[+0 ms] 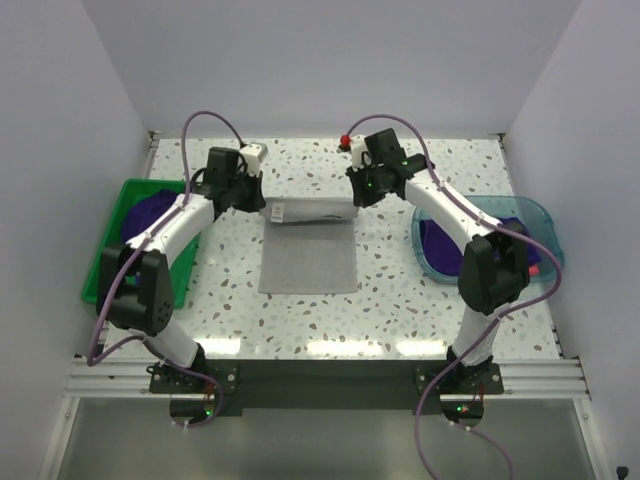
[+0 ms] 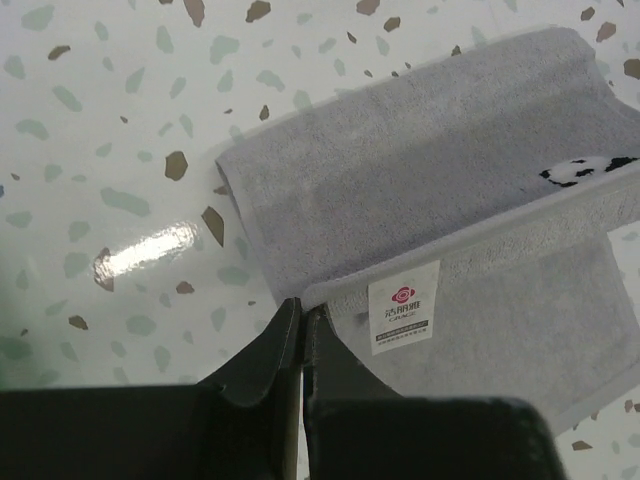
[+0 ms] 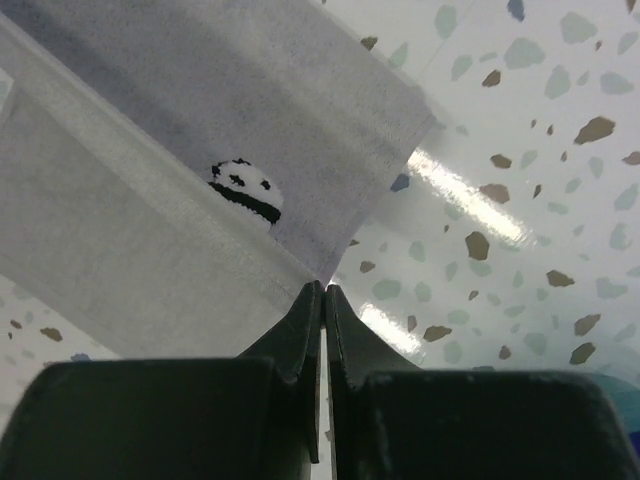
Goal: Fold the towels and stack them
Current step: Fold the towel
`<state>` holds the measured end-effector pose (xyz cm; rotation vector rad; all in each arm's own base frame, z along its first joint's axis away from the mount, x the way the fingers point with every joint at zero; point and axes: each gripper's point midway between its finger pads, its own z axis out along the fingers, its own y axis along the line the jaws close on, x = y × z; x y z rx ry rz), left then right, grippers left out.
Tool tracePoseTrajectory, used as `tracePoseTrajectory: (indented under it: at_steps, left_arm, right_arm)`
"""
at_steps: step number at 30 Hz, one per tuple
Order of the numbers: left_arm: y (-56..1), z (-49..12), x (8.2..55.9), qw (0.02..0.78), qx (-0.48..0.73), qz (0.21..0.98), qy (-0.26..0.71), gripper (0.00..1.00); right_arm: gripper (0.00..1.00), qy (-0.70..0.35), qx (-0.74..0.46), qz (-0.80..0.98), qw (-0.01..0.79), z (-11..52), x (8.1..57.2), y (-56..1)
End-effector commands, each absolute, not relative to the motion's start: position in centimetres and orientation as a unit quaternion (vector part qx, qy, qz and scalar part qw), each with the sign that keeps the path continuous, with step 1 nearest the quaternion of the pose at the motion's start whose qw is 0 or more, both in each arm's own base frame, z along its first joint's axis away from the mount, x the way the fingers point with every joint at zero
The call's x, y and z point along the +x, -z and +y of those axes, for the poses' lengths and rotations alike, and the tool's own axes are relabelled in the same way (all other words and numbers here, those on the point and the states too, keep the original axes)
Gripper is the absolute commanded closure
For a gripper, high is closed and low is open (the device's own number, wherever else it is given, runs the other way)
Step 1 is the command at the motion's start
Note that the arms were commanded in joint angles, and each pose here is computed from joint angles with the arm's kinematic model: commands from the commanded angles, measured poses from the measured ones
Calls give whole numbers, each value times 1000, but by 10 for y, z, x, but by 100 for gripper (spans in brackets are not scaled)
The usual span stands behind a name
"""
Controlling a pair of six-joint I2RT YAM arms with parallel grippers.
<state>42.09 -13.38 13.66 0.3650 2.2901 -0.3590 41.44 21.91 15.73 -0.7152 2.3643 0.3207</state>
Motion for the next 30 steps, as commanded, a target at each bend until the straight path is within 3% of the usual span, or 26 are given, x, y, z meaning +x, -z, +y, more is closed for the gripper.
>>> tracePoseTrajectory:
  at_steps: [1,18,30]
  left_arm:
    - [-126,-113,399,355,102,921,121,100]
    - [-92,-122,327,273,88,943,166,100]
    - [-92,-118,320,258,76,950,157,100]
  right_arm:
    - [100,-111,-238,922,284,199,387,-157]
    - [100,-136,-202,948,204,199,326,-119]
    - [100,-134,-198,949,205,199,317,-131]
